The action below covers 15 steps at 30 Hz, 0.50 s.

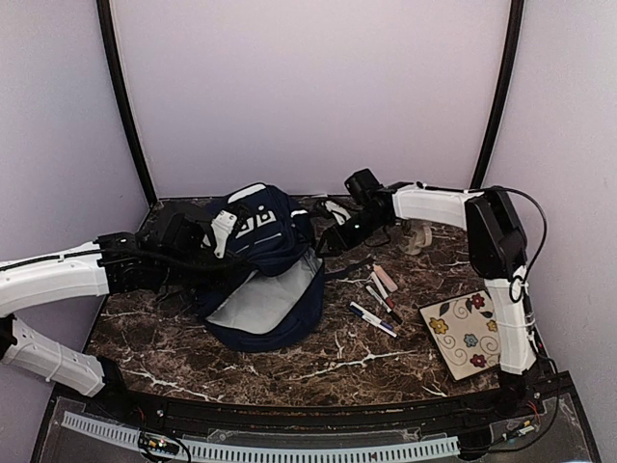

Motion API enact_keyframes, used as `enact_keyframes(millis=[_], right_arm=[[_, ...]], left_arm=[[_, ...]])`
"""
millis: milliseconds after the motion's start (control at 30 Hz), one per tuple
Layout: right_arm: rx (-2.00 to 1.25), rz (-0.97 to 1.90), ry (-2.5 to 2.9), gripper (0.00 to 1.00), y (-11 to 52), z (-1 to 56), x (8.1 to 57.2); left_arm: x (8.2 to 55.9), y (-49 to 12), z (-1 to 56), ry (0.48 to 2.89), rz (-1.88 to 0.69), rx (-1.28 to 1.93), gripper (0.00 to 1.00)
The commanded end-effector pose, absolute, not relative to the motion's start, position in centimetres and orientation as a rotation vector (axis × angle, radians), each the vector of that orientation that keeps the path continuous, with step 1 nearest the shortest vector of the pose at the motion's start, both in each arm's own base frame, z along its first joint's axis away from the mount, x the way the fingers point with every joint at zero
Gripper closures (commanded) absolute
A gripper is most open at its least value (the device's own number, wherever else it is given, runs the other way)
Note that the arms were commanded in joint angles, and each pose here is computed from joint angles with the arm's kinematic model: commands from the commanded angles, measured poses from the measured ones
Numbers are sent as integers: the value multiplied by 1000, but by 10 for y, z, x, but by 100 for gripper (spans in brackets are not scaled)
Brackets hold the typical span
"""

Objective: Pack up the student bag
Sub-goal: Place the largest pocket of the bag in the student bag.

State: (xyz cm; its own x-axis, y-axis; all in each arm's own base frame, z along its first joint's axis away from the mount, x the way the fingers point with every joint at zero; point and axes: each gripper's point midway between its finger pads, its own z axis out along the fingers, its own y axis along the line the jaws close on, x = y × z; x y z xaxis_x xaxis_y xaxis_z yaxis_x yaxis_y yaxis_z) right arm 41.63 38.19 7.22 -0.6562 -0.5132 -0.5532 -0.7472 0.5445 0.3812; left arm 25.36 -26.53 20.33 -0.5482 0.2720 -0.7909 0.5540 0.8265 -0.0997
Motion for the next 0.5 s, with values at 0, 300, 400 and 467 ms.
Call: enact_keyframes(millis=[0,300,400,467], right_arm=[[-1063,775,2271,40,351,147,414],[-1183,738,2262,41,306,149,354],[-1212,704,2269,42,294,144,339],[-1230,695,2255,43,288,144,330]], left_arm=[[255,-264,202,2160,-406,606,100],[261,-276,185,2177,-395,656,100],[264,-282,174,2197,-388,673,100],[265,-286,166,2214,-385,694,100]])
